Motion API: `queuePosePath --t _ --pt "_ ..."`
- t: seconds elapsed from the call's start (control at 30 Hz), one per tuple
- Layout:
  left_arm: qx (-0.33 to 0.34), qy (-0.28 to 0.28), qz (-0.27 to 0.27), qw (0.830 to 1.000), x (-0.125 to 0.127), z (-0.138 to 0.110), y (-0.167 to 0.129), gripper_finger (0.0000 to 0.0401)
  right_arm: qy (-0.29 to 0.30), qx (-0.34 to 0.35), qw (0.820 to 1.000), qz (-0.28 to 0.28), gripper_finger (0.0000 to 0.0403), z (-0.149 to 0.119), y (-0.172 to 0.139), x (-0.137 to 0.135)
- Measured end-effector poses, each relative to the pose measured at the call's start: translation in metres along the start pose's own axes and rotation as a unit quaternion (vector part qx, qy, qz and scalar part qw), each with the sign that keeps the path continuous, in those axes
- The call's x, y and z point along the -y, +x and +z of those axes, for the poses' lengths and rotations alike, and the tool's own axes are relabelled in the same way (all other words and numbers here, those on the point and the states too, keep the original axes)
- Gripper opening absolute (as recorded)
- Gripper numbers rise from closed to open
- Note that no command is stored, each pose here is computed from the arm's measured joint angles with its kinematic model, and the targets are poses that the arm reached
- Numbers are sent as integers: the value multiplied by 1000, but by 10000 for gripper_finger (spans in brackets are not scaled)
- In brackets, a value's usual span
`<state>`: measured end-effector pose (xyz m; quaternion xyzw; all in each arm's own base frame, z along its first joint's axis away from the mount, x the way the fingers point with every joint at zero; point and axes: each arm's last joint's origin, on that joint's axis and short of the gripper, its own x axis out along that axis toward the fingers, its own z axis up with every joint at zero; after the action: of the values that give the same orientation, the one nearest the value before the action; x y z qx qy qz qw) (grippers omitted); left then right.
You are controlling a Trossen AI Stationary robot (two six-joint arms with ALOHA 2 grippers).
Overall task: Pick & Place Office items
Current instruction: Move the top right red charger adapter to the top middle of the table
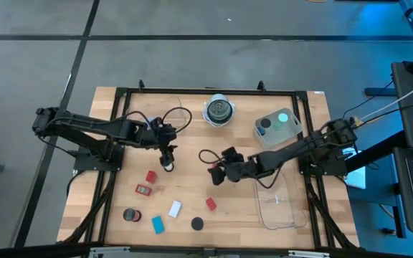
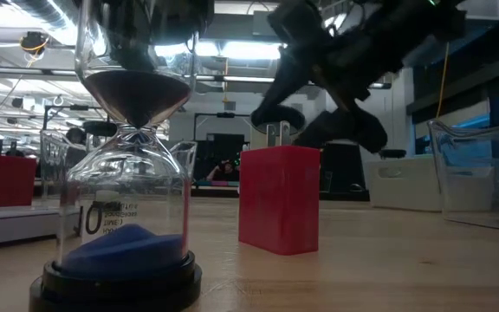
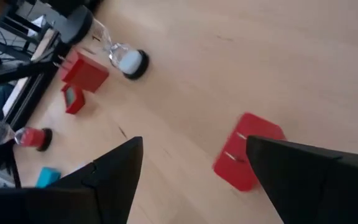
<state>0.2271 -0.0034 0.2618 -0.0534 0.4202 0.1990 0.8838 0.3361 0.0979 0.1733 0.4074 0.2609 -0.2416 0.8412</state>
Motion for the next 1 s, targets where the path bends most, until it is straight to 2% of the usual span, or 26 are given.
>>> queuePosePath --t 0.1,0.2,0.33,0.5,0.77,1.0 --pt "-5 2 4 1000 -1 -1 0 194 -24 -6 999 -42 290 5 1 -11" --pt "-14 5 6 1000 -1 -3 0 194 -51 -17 993 -109 290 6 3 -16" --pt "-26 10 10 1000 -2 -5 0 194 -49 -17 985 -165 290 7 9 -24" --pt "-31 23 12 999 -3 -6 0 194 -19 -15 984 -177 291 2 26 -28" --pt "-31 32 15 999 -3 -6 0 194 32 -7 978 -204 291 -3 39 -21" --pt "-30 39 16 999 -3 -6 0 194 13 -2 978 -209 291 -3 39 -20"
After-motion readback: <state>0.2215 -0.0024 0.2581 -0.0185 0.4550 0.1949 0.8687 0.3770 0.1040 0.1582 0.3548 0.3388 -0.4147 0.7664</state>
